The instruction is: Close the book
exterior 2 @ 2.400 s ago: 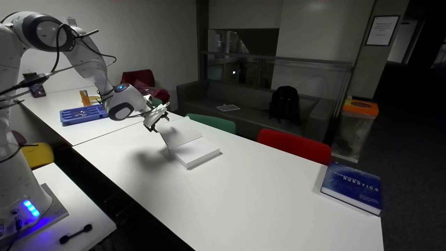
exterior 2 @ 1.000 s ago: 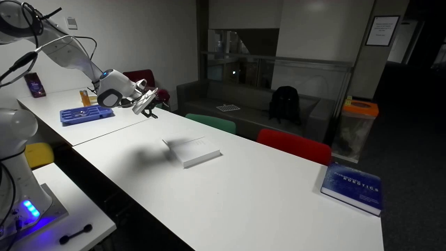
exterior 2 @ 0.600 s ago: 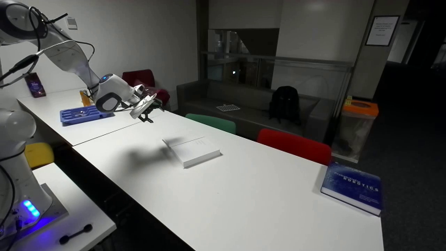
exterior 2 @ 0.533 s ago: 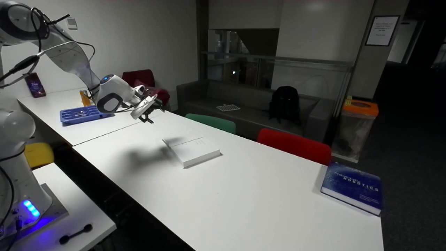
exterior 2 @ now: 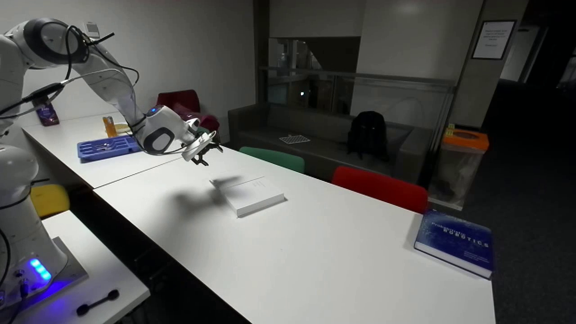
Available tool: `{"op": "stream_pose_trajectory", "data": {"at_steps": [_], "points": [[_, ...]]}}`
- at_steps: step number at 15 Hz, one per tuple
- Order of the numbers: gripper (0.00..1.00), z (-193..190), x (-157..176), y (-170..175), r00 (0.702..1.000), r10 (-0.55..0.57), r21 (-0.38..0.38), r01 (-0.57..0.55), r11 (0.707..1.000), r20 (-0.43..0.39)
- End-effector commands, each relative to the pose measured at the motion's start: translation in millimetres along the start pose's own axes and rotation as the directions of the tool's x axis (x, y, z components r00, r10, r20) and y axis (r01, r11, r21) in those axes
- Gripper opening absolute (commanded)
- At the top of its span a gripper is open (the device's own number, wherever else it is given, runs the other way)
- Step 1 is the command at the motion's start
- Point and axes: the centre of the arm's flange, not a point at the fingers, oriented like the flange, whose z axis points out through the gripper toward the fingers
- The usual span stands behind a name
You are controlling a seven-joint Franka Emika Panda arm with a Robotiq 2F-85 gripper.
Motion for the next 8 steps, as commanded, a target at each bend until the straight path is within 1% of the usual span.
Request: {"op": "stream_pose_trajectory", "data": {"at_steps": [1,8], "points": [[1.0,39.6,-13.0,-0.8,1.0,0.029,0.012,-0.029,1.0,-0.011],[1.0,67.5,-26.6,-13.7,0.999,0.039,0.066,-0.039,0.997,0.007]]}}
